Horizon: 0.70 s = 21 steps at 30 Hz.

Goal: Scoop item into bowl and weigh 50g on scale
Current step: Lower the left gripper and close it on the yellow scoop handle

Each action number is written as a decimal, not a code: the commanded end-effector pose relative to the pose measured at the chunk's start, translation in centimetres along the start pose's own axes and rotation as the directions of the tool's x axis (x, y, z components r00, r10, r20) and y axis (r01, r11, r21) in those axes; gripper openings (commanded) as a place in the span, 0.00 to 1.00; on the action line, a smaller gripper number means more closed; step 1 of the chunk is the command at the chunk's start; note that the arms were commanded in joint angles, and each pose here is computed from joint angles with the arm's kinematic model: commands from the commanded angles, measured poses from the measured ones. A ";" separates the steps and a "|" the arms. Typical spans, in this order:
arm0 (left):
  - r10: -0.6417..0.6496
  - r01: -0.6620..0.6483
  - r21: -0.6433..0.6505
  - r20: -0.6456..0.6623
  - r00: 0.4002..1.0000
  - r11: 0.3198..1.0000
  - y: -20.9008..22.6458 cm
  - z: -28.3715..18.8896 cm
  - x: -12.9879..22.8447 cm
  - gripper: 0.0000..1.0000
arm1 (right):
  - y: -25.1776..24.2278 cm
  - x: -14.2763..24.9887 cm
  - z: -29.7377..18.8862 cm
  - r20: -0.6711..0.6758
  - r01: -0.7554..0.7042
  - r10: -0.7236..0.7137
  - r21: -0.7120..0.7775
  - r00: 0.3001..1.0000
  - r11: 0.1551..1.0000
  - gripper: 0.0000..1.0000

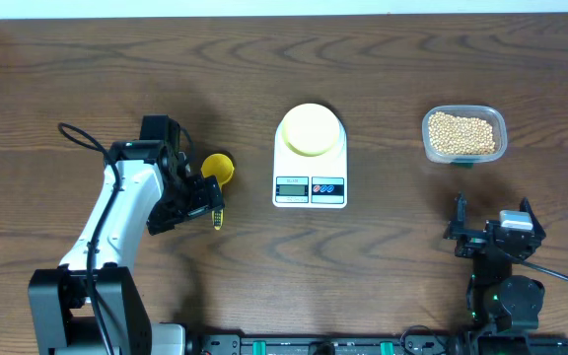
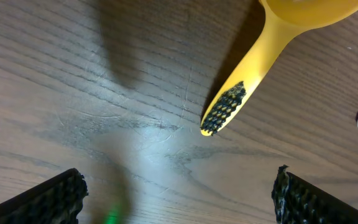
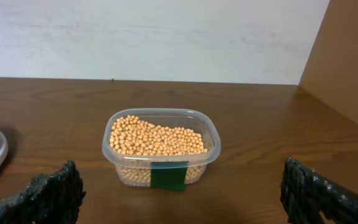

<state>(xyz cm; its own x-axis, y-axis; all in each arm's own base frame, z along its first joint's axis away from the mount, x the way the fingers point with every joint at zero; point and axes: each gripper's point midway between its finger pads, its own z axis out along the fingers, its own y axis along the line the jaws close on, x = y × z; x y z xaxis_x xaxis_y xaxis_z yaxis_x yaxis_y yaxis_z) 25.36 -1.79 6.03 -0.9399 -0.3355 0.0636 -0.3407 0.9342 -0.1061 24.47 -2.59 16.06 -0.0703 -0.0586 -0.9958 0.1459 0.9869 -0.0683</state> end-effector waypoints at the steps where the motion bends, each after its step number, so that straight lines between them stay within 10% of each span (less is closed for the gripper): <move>1: -0.012 0.012 -0.015 0.010 1.000 1.000 0.3 0.0 -0.3 0.98 | -0.1 0.1 0.0 0.000 0.008 -0.008 0.005 1.000 1.000 0.99; 21: 0.142 -0.150 0.141 0.062 0.988 0.979 -2.3 2.7 -1.3 0.99 | -0.1 0.1 0.0 0.000 0.008 -0.008 0.005 1.000 1.000 0.99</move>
<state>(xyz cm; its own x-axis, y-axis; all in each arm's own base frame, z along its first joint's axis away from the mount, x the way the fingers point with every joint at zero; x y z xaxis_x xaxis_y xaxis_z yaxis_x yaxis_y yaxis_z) 28.39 -3.57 4.84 -0.9731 -0.2255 -0.0464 -0.2081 0.9478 -0.2417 24.47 -2.59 16.06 -0.0703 -0.0586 -0.9958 0.1459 0.9869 -0.0683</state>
